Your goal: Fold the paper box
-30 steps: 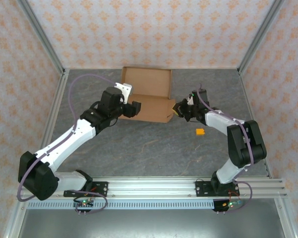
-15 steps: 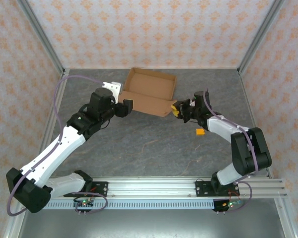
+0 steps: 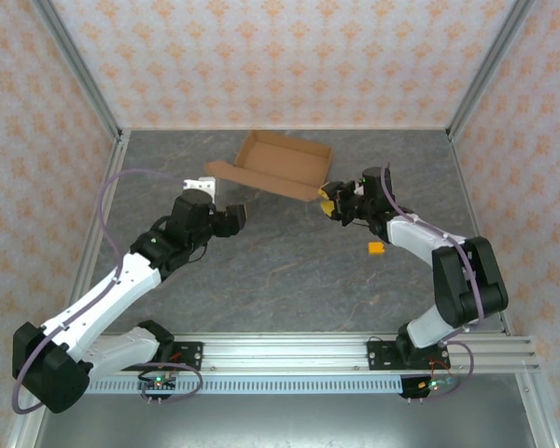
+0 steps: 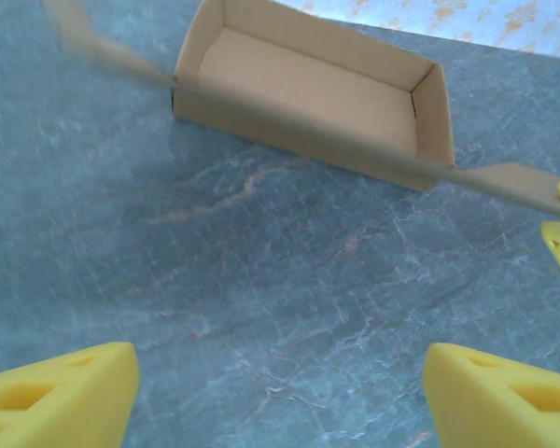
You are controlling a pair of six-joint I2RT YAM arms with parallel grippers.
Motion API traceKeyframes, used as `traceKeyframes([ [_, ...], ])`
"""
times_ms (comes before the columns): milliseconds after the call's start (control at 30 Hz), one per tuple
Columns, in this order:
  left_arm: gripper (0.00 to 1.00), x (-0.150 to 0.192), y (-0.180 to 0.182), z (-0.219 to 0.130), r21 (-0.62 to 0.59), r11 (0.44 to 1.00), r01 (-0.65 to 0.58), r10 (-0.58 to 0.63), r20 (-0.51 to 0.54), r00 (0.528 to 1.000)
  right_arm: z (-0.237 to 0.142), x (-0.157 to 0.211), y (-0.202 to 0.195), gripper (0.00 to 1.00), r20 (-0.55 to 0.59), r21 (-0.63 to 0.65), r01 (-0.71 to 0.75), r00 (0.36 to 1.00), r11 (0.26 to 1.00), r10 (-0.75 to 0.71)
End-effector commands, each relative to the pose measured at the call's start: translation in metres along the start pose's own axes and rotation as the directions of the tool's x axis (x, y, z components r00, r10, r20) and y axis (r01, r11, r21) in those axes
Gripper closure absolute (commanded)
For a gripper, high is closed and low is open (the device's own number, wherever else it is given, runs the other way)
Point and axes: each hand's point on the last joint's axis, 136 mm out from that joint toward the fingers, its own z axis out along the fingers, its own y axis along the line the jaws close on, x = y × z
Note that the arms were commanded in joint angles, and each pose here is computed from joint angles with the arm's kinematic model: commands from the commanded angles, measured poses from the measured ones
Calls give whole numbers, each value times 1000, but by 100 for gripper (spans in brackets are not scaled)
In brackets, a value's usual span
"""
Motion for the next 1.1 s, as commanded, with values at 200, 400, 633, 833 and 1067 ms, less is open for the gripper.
traceKeyframes([
  [200,12,-45,-56,24,241,934,263,-283,52,958,3,-4,24,61,3,-52,52,999,997,-52],
  [400,4,-57,-54,54,229,901,368,-385,34,922,4,-7,27,58,13,-50,77,997,996,-77],
  [633,4,-64,-57,77,233,877,420,-435,15,900,9,-5,26,55,3,-54,108,994,993,-108],
  [833,6,-76,-35,87,193,878,438,-453,40,891,21,22,24,55,-37,-62,113,993,992,-115],
  [1067,4,-83,-11,90,116,915,386,-394,63,917,46,56,34,52,-90,-92,121,987,988,-130],
])
